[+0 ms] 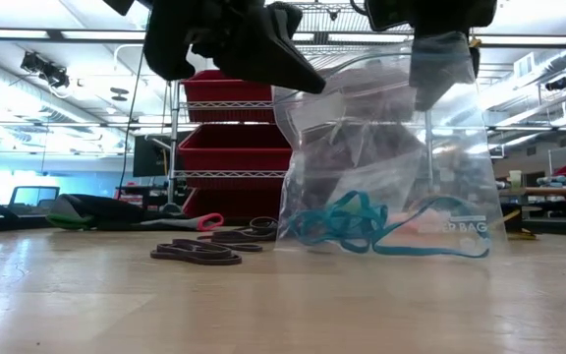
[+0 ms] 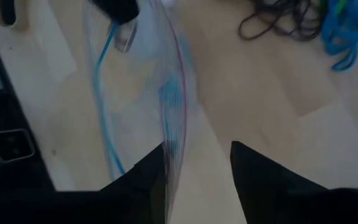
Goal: Sort rubber bands
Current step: Put the blue rubber band into the transparent zip bag
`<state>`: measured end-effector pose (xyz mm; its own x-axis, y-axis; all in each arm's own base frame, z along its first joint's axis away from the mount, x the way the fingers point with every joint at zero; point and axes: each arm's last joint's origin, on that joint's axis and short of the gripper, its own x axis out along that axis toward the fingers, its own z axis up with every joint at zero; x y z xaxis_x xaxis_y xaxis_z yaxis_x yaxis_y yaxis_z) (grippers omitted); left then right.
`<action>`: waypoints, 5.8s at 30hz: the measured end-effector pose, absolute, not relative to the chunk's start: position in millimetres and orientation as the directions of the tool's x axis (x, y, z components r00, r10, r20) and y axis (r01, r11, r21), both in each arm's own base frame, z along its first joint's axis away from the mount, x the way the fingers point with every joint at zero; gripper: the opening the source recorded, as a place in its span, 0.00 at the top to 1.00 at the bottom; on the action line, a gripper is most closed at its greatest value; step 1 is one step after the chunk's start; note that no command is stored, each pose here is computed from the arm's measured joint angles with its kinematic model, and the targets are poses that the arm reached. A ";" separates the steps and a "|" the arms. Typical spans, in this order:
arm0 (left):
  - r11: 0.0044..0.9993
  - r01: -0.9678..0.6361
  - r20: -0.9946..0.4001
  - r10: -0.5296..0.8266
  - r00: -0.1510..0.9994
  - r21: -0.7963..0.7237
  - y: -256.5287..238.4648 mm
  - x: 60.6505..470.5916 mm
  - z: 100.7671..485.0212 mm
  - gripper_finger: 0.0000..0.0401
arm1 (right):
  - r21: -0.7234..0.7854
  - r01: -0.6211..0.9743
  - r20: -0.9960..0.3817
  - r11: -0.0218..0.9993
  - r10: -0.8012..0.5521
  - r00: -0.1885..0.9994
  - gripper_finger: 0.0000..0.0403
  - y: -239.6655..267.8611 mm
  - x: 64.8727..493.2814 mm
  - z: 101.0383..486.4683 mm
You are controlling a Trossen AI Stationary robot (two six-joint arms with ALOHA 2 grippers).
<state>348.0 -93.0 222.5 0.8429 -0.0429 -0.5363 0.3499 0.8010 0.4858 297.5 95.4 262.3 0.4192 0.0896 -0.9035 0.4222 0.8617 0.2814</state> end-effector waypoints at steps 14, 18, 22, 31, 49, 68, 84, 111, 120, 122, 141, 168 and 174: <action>0.753 0.320 -0.503 0.016 0.864 0.575 -104.5 345.7 224.8 1.00 | 0.259 0.418 -0.938 0.871 0.123 0.324 0.80 112.3 304.3 225.2; 0.751 0.327 -0.513 0.018 0.858 0.573 -104.4 345.1 223.7 1.00 | 0.229 0.396 -0.946 0.889 0.107 0.306 0.91 113.2 307.0 218.0; 0.746 0.343 -0.537 0.023 0.843 0.571 -103.7 343.7 221.3 1.00 | 0.198 0.380 -0.942 0.904 0.068 0.329 0.98 112.9 304.7 222.3; 0.747 0.345 -0.544 0.026 0.838 0.568 -103.7 343.1 220.6 0.99 | 0.190 0.377 -0.919 0.907 0.029 0.393 1.00 112.3 296.8 240.1; 0.801 0.375 -0.484 -0.124 0.866 0.467 -101.6 349.5 227.7 0.89 | 0.125 0.334 -0.878 0.934 -0.053 0.477 1.00 93.6 309.1 274.7; 0.911 0.268 -0.362 -0.146 0.921 0.313 -89.1 359.9 238.4 0.72 | 0.045 0.401 -0.913 0.915 -0.125 0.388 1.00 72.2 305.6 270.7; 0.932 0.019 -0.601 0.218 0.769 0.362 -70.7 325.8 226.5 0.43 | 0.012 0.420 -0.921 0.907 -0.154 0.358 1.00 77.0 300.5 269.4; 0.987 -0.042 -0.442 0.108 0.890 0.157 -52.6 343.8 188.9 0.46 | 0.044 0.452 -0.906 0.891 -0.156 0.394 1.00 77.6 304.0 270.5; 0.993 -0.032 -0.398 0.075 0.914 0.113 -53.9 353.2 179.3 0.46 | 0.036 0.454 -0.905 0.890 -0.164 0.393 1.00 77.4 303.9 270.3; 0.991 -0.050 -0.412 0.098 0.906 0.125 -52.9 350.9 181.2 0.46 | 0.035 0.454 -0.905 0.890 -0.165 0.393 1.00 77.2 303.8 270.3; 0.931 -0.176 -0.690 0.355 0.631 0.319 -38.3 312.1 164.5 0.46 | 0.015 0.483 -0.910 0.875 -0.188 0.369 1.00 78.0 300.5 269.4; 0.980 -0.192 -0.601 0.129 0.789 -0.042 116.8 348.1 96.8 0.46 | 0.031 0.546 -0.885 0.837 -0.231 0.404 1.00 110.0 288.9 265.6; 0.985 -0.163 -0.585 0.096 0.805 -0.063 116.1 351.1 97.9 0.52 | 0.036 0.558 -0.896 0.829 -0.220 0.385 1.00 108.7 286.6 249.2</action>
<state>351.1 116.1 97.9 0.8054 0.0961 -0.5849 -0.1633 0.9845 -0.0631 286.6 108.7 249.2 0.3852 -0.2199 -0.8963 0.5578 0.8292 0.0363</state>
